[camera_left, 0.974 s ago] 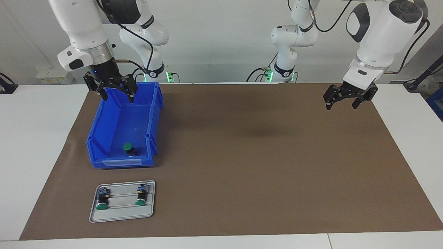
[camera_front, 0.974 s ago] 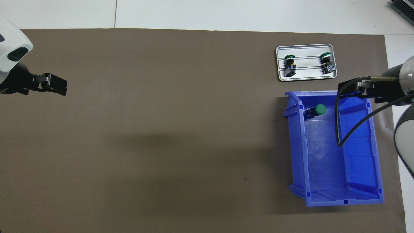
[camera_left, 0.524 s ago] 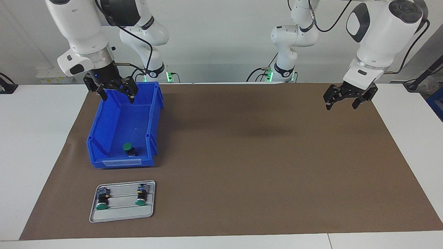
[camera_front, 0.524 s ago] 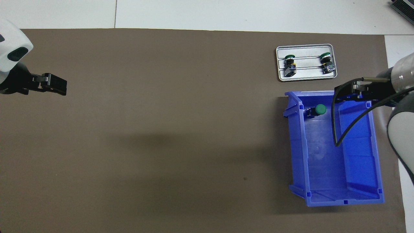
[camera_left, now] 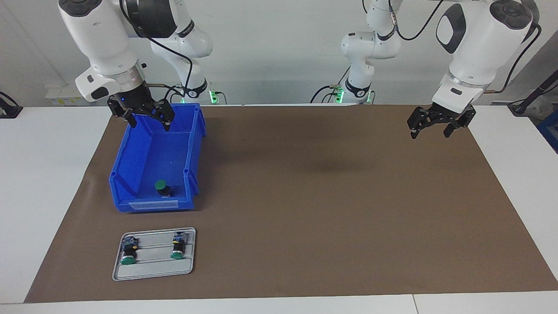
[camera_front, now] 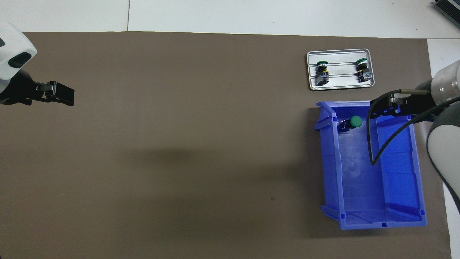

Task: Place and press button with both arms
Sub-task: 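Open the right gripper and draw it back from the bin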

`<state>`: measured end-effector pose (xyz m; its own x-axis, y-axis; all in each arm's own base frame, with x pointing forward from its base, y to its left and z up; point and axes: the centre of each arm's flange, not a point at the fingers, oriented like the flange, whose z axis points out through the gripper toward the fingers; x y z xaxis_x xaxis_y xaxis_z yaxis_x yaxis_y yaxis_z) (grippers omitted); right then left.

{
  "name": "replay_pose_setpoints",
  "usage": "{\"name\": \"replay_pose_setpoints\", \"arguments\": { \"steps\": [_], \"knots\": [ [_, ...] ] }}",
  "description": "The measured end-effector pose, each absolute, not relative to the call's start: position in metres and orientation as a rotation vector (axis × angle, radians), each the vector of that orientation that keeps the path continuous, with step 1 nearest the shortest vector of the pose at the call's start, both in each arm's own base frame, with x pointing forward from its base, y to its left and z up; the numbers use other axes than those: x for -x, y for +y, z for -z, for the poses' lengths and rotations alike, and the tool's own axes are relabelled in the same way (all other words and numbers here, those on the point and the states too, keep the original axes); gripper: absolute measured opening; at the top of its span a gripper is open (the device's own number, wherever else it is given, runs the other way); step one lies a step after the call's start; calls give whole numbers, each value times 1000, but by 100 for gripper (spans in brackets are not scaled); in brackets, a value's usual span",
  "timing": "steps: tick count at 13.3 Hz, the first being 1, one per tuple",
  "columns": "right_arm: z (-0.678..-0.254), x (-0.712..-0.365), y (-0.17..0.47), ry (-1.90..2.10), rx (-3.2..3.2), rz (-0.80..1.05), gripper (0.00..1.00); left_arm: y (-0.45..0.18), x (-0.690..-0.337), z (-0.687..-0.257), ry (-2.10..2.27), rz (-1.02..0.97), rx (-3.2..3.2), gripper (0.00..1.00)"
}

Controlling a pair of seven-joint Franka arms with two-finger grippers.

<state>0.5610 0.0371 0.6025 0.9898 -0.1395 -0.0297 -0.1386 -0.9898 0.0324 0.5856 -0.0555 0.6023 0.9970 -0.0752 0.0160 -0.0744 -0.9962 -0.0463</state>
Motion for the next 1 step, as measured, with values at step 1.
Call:
{"name": "replay_pose_setpoints", "arguments": {
  "steps": [1],
  "knots": [
    [-602,-561,37,-217,-3103,51,100,-56,-586,-602,116,27,3094,100]
  ]
}}
